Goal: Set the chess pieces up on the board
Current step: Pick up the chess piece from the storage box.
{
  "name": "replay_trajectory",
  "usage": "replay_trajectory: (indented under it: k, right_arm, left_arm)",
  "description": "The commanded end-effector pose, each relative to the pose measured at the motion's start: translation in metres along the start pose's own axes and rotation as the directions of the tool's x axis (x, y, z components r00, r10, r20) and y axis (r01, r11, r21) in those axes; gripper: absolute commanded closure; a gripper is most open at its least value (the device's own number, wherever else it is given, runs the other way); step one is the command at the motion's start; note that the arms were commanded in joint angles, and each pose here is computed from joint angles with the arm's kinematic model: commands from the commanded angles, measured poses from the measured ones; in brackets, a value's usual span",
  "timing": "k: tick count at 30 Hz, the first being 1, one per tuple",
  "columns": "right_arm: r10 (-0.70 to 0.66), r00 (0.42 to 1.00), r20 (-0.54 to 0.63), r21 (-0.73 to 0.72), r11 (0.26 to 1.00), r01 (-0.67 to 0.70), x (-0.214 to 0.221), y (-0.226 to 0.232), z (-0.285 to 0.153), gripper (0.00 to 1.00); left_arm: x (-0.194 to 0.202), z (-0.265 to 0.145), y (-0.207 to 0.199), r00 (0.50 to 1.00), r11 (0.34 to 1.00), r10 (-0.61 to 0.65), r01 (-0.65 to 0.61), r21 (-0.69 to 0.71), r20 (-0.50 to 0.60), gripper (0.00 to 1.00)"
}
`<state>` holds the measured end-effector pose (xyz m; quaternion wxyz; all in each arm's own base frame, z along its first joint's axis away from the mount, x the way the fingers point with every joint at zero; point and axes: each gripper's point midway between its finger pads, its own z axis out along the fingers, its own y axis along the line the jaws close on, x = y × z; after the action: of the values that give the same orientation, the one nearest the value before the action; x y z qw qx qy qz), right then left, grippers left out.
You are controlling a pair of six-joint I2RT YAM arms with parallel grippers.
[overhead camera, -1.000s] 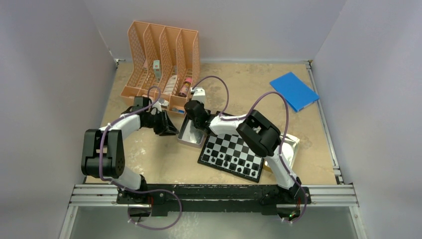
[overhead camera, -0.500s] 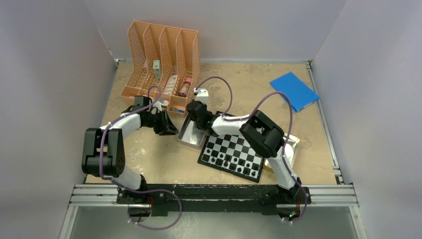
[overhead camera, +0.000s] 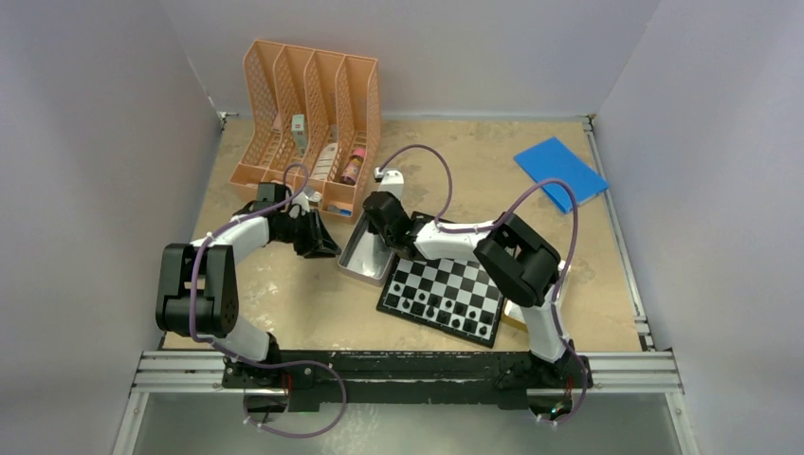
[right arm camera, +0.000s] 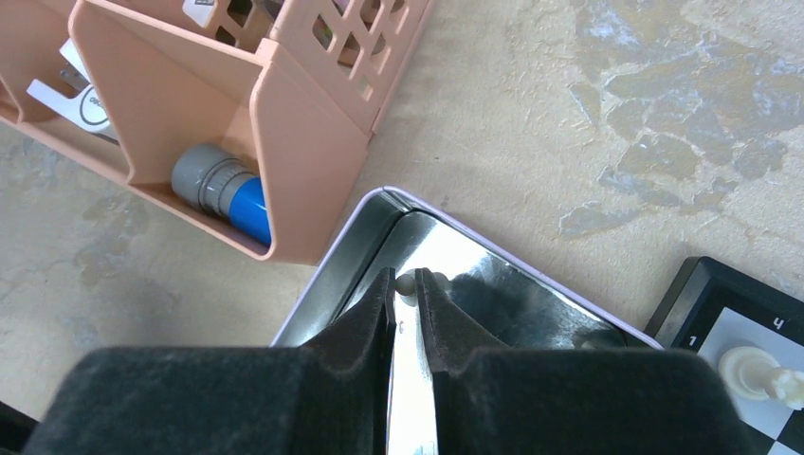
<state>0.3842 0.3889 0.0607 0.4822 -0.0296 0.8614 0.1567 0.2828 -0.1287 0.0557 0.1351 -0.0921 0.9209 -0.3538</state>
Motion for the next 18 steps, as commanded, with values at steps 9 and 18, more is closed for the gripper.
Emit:
replay_trajectory:
  k: [9,18]
  right_arm:
    - [0.0,0.999,0.034,-0.054,0.999,0.002,-0.032,0.014,-0.019,0.88]
    - [0.007,0.999,0.032,-0.104,0.995,-0.003,-0.049,0.016,-0.047,0.89]
  left_arm:
    - [-0.014,-0.007,-0.013,0.998,0.999,0.042,-0.043,0.01,0.041,0.78]
    - [-0.028,-0.02,-0.029,0.991,0.997,0.071,-0.075,0.029,0.115,0.71]
